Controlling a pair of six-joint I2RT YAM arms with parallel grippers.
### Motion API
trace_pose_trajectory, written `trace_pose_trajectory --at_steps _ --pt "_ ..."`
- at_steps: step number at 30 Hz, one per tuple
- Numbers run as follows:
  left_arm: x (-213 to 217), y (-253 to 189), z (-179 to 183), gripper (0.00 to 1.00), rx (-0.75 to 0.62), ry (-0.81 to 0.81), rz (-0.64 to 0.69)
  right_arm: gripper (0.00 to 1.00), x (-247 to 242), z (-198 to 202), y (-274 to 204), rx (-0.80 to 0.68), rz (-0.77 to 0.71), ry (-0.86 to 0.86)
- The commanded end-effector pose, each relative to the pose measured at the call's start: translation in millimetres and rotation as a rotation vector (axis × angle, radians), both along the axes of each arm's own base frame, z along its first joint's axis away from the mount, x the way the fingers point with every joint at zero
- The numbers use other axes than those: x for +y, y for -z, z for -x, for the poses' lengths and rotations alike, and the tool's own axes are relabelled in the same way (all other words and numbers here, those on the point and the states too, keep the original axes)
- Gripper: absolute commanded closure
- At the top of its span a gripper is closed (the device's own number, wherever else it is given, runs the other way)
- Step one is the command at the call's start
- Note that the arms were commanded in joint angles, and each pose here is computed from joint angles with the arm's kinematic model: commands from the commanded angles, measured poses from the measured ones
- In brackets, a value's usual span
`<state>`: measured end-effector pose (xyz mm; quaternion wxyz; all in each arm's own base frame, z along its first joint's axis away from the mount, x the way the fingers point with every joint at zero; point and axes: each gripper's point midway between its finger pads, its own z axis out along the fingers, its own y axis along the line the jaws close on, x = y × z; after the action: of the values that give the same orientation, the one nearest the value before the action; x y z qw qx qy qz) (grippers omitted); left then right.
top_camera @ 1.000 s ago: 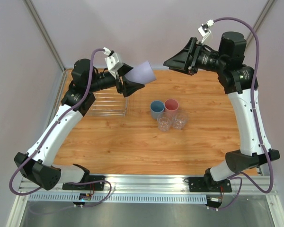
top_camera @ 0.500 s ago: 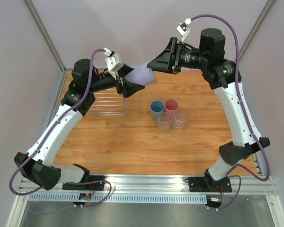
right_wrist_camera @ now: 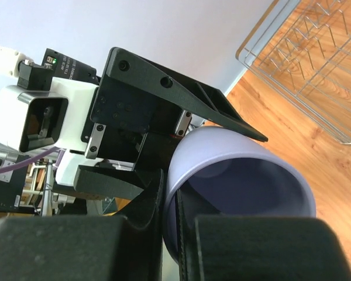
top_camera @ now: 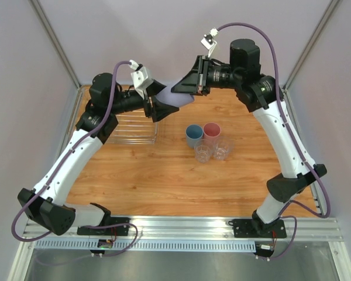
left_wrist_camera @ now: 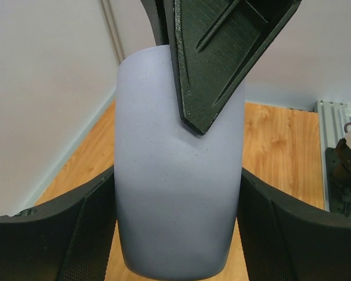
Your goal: Load the cups into the dish rack
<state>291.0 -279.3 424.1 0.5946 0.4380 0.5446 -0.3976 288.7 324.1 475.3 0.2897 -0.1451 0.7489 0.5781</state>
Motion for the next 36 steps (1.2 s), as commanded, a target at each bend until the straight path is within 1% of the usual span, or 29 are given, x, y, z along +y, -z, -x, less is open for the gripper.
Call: trace_pose_trajectory --at_steps 1,2,3,4,5,6,7,9,10,11,12,13,14,15,16,17,18,20,22,23,25,28,30,33,35,36 --pt "9.5 -47.1 15.4 0.38 -0.072 -0.018 0.081 1.0 -12.1 -4.8 -1.8 -0.011 -0.018 0.069" --pt "13.1 -50.3 16.1 0.21 -0.07 -0.03 0.094 0.99 -17.6 -2.9 -22.8 -0.081 -0.084 0.081" --pt "21.9 -64.0 24.8 0.13 -0.081 -0.041 0.13 0.99 -26.6 -5.7 -32.8 -0.036 -0.145 0.109" --pt "28.9 -75.9 25.8 0.01 -0.108 -0.071 0.169 1.0 -28.2 -16.4 -12.3 0.029 -0.157 0.126" --pt "39.2 -73.7 20.2 0.0 -0.099 -0.115 0.188 1.0 -35.6 -9.3 -44.2 -0.064 -0.261 0.116" --pt "48.8 -79.9 19.9 0.0 -0.104 -0.151 0.218 1.0 -39.9 -13.0 -45.6 -0.053 -0.298 0.126" --pt "61.5 -92.5 24.0 0.0 -0.089 -0.195 0.299 0.99 -44.9 -18.7 -44.3 0.0 -0.336 0.147" --pt "86.2 -103.5 16.7 0.0 -0.058 -0.282 0.398 1.0 -47.6 -16.7 -65.6 -0.064 -0.406 0.14" --pt "95.8 -110.2 17.5 0.0 -0.015 -0.308 0.494 0.99 -46.7 -14.9 -72.7 -0.019 -0.447 0.127" --pt "102.1 -115.4 16.8 0.0 0.004 -0.324 0.548 1.0 -46.8 -13.5 -85.7 -0.065 -0.505 0.102" --pt "103.9 -118.2 17.2 0.0 0.018 -0.323 0.586 0.99 -47.3 -15.1 -92.0 -0.05 -0.548 0.097" --pt "104.6 -124.0 20.3 0.0 0.06 -0.296 0.657 1.0 -48.3 -15.2 -99.9 -0.048 -0.594 0.091" --pt "105.2 -127.0 20.3 0.0 0.083 -0.285 0.694 1.0 -53.2 -10.5 -119.4 -0.047 -0.696 0.071" --pt "107.5 -124.7 12.2 0.0 0.113 -0.298 0.737 1.0 -50.2 -16.8 -120.0 -0.023 -0.74 0.06" --pt "108.9 -139.5 20.3 0.0 0.095 -0.25 0.799 0.99 -49.9 -16.7 -125.6 -0.012 -0.786 0.043" --pt "109.2 -142.9 19.5 0.0 0.094 -0.236 0.823 0.99 -53.8 -13.1 -140.0 0.014 -0.873 0.006" --pt "108.0 -142.4 11.9 0.0 0.103 -0.229 0.84 0.99 -46.6 -21.8 -135.9 0.048 -0.896 -0.01" --pt "107.3 -154.0 9.2 0.0 0.088 -0.21 0.864 0.99 -42.5 -22.3 -143.4 0.091 -0.947 -0.053" --pt "103.8 -160.2 0.8 0.0 0.078 -0.194 0.875 0.99 -29.4 -27.8 -145.7 0.125 -0.949 -0.064" --pt "105.0 -171.2 7.2 0.0 0.02 -0.161 0.901 0.99 -23.9 -28.6 -145.7 0.134 -0.944 -0.063" --pt "100.0 -182.4 9.6 0.0 -0.018 -0.122 0.908 1.0 -13.2 -26.8 -148.6 0.126 -0.939 -0.071" --pt "88.6 -188.3 8.8 0.0 -0.056 -0.11 0.874 1.0 -14.7 -30.4 -158.1 0.147 -1.002 -0.091" --pt "84.4 -189.3 9.7 0.0 -0.085 -0.09 0.87 1.0 -14.6 -30.1 -162.3 0.152 -1.015 -0.099" --pt "78.0 -187.6 5.1 0.0 -0.101 -0.086 0.864 0.99 -10.0 -29.6 -164.6 0.159 -1.02 -0.091" --pt "75.4 -187.9 -0.4 0.0 -0.112 -0.087 0.872 1.0 -5.6 -30.5 -162.2 0.161 -0.997 -0.075" --pt "77.2 -196.6 1.6 0.0 -0.128 -0.08 0.893 0.99 -2.9 -29.7 -160.9 0.165 -0.989 -0.078"
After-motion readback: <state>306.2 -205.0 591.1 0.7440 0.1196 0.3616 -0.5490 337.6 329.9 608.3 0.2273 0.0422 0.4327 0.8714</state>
